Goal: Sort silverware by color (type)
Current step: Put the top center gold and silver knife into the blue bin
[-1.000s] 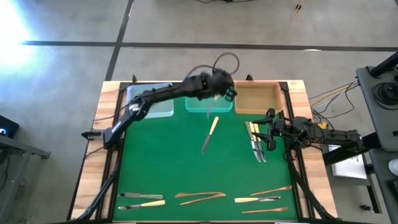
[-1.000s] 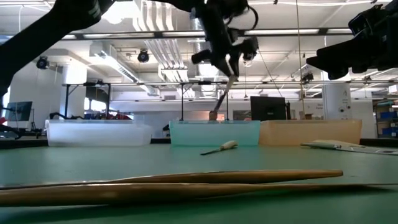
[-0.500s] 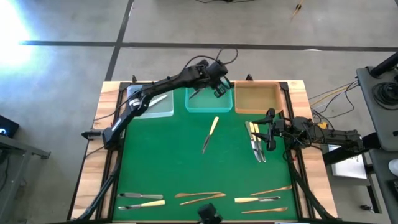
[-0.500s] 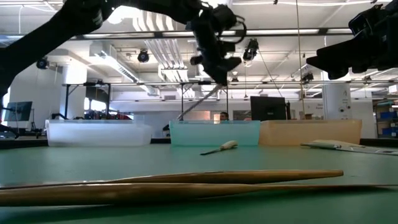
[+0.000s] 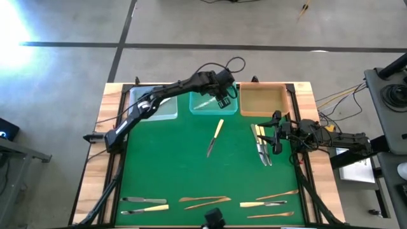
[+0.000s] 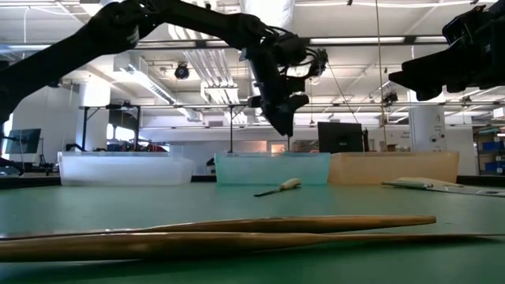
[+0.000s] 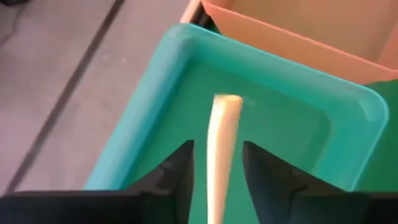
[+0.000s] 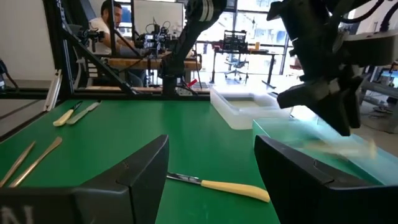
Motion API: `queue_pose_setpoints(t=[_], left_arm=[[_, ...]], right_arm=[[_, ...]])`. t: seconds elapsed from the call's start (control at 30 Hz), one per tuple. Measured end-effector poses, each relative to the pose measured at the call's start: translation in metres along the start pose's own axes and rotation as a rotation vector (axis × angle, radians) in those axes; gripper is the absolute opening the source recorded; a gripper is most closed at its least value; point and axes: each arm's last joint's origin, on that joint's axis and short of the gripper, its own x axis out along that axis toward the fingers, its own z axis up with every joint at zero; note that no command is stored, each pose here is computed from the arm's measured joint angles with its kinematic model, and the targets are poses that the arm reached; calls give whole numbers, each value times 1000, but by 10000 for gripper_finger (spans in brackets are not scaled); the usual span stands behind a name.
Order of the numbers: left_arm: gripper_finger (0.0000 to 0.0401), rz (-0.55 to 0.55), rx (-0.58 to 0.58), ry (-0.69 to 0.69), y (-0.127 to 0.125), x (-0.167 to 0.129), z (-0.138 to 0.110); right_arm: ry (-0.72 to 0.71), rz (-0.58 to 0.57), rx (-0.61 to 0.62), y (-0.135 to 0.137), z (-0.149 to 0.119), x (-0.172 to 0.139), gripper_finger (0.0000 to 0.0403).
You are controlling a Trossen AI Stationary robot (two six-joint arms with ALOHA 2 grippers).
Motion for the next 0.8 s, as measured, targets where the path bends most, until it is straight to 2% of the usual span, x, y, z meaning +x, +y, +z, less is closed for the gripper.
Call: queue_pose_setpoints(t=[0.2, 0.27, 0.43, 0.57, 0.67, 0.8], left_arm=[[138, -29, -72, -1, 1, -6, 1], [135, -111, -111, -12, 1, -14, 3], [121, -402, -267, -20, -13, -46, 9], [113, -549, -432, 90, -40, -54, 6], [111, -551, -408, 162, -69, -51, -3], [111, -461, -406, 178, -94, -46, -9]], right_arm=[[0, 0, 0, 0, 0, 0, 231], [0, 0, 0, 0, 0, 0, 231], [0, 0, 0, 0, 0, 0, 231], [0, 0, 0, 0, 0, 0, 231], [0, 0, 0, 0, 0, 0, 231], [-1, 0, 0, 0, 0, 0, 231]])
